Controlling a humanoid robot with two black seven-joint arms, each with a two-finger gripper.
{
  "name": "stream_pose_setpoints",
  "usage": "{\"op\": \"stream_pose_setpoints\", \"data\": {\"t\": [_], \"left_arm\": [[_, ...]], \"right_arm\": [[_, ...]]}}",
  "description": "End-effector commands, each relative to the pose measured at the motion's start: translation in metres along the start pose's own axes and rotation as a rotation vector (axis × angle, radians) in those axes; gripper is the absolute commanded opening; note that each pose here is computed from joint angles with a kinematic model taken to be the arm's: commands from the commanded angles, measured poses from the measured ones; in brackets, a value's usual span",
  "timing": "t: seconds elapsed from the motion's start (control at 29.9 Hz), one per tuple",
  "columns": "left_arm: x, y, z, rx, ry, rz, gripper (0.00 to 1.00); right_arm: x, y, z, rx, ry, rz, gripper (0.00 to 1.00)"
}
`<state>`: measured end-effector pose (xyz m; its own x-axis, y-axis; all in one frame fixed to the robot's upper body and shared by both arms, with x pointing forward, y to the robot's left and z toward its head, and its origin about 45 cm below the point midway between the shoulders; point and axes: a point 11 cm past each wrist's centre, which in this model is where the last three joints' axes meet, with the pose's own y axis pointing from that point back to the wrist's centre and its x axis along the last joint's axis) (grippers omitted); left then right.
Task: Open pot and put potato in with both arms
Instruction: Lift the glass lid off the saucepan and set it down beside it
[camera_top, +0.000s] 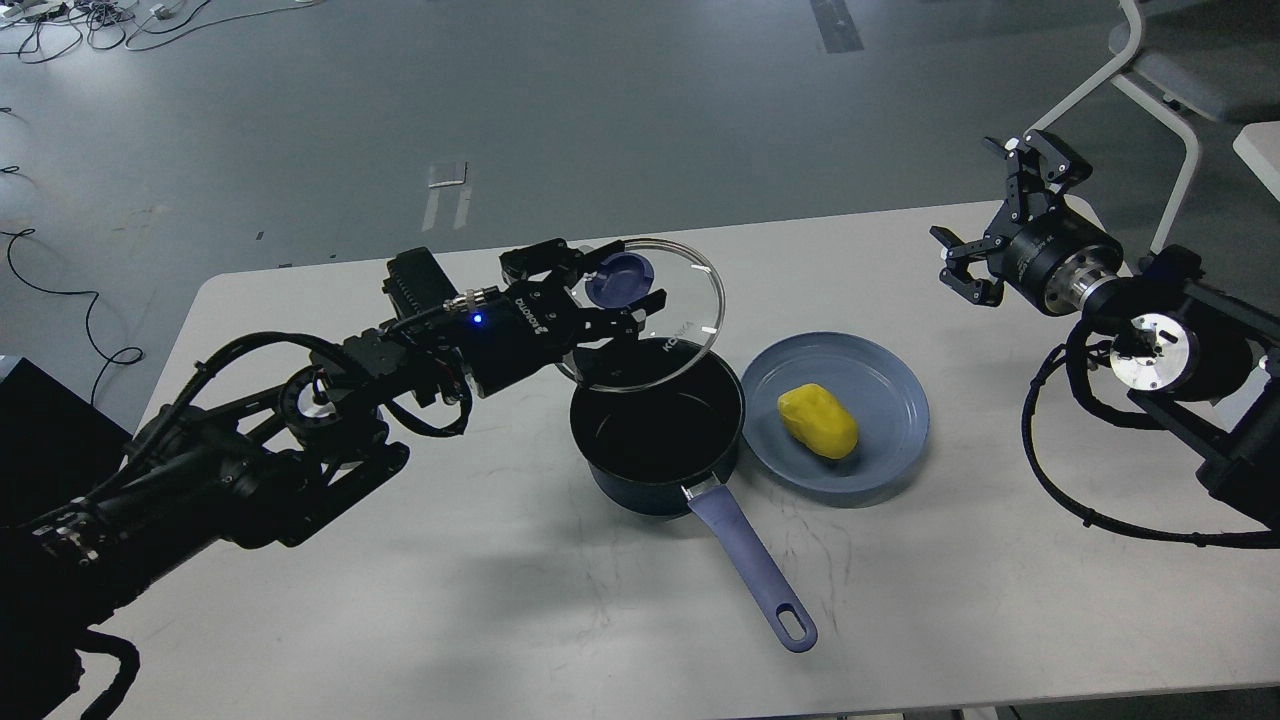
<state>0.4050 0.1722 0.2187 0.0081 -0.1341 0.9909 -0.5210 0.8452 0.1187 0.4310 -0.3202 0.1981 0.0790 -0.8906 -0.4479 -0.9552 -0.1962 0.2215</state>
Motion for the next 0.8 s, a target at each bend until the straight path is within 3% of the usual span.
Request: {"op": "stream_pose_setpoints", "data": {"t": [0.0, 0.13, 0.33, 0.6, 0.77], "left_arm": [[-0.002, 0.030, -0.024, 0.060, -0.033, -0.035, 0.27], [-0.023, 0.086, -0.044, 0.135, -0.082, -0.092, 0.27], [-0.062, 0.133, -0.044, 0.175, -0.047, -0.219, 0.27], [-0.103, 0.156, -0.036, 0.251, 0.055, -0.271, 0.28], [-0.125, 0.148, -0.030, 0.293, 0.126, -0.267, 0.29]], "right_arm": [[-0.002, -0.001, 0.000, 0.001, 0.001, -0.004, 1.00], [-0.001, 0.000, 0.000, 0.000, 0.003, -0.003, 1.00], [-0.002, 0.000, 0.011, -0.030, 0.018, -0.005, 1.00], [-0.001, 0.001, 0.011, -0.033, 0.023, -0.002, 1.00], [0.002, 0.003, 0.012, -0.036, 0.027, 0.002, 1.00]]}}
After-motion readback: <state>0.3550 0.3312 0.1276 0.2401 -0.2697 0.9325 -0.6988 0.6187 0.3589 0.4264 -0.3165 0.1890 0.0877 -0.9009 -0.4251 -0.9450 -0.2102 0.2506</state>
